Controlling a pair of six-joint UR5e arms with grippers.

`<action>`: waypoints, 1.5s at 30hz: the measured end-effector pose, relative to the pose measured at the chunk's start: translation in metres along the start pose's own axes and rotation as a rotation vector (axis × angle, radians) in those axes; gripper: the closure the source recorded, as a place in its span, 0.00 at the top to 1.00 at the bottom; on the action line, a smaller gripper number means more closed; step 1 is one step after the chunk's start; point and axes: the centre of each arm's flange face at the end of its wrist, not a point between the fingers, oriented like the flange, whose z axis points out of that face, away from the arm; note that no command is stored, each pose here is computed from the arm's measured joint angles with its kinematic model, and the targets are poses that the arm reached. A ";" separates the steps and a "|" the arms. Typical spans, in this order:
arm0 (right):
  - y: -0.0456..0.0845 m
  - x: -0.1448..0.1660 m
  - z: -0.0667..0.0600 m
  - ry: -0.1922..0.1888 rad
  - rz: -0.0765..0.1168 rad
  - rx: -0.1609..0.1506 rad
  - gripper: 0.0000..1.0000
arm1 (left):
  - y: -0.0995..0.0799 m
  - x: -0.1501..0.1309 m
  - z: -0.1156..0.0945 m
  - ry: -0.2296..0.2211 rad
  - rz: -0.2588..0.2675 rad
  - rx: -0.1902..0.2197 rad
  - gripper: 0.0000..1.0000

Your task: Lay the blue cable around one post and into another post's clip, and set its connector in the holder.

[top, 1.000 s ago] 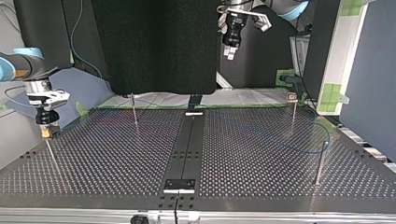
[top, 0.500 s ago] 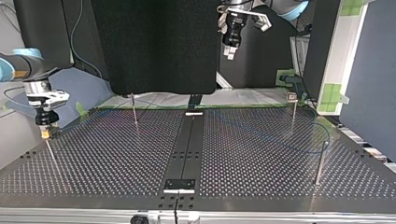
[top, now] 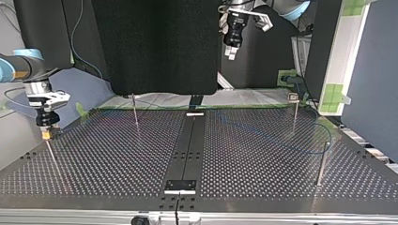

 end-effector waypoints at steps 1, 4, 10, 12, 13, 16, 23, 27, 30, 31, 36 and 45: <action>0.000 0.000 0.000 0.001 0.000 0.000 0.00 | 0.000 0.000 0.000 0.000 0.000 0.000 1.00; 0.001 0.000 0.000 0.003 -0.001 -0.002 0.00 | 0.000 0.000 0.000 0.000 0.000 0.000 1.00; -0.001 0.000 0.001 0.001 0.001 -0.006 0.00 | 0.000 0.000 0.000 0.000 0.000 0.000 1.00; -0.002 0.000 0.001 0.000 0.002 -0.007 0.00 | 0.000 0.000 0.000 0.000 0.000 0.000 1.00; -0.003 0.000 0.001 0.000 0.002 -0.007 0.00 | 0.000 0.000 0.000 0.000 -0.001 0.000 1.00; -0.005 -0.001 0.001 -0.004 0.003 -0.007 0.00 | 0.000 0.000 0.000 -0.001 -0.001 0.000 1.00; -0.006 -0.001 0.001 -0.005 0.005 -0.008 0.00 | 0.001 0.000 0.001 -0.001 -0.002 -0.002 1.00; -0.007 -0.001 0.002 -0.005 0.005 -0.009 0.00 | 0.001 0.000 0.001 -0.001 -0.002 -0.002 1.00; -0.007 -0.002 0.002 -0.005 0.006 -0.008 0.00 | 0.001 -0.001 0.001 -0.002 -0.002 -0.003 1.00; -0.007 -0.002 0.002 -0.005 0.006 -0.008 0.00 | 0.001 -0.001 0.001 -0.002 -0.002 -0.003 1.00; -0.008 -0.002 0.002 -0.005 0.008 -0.011 0.00 | 0.001 -0.001 0.001 -0.002 -0.002 -0.003 1.00; -0.003 -0.002 0.002 0.001 0.012 -0.062 0.91 | 0.001 0.000 0.001 -0.001 -0.002 -0.003 1.00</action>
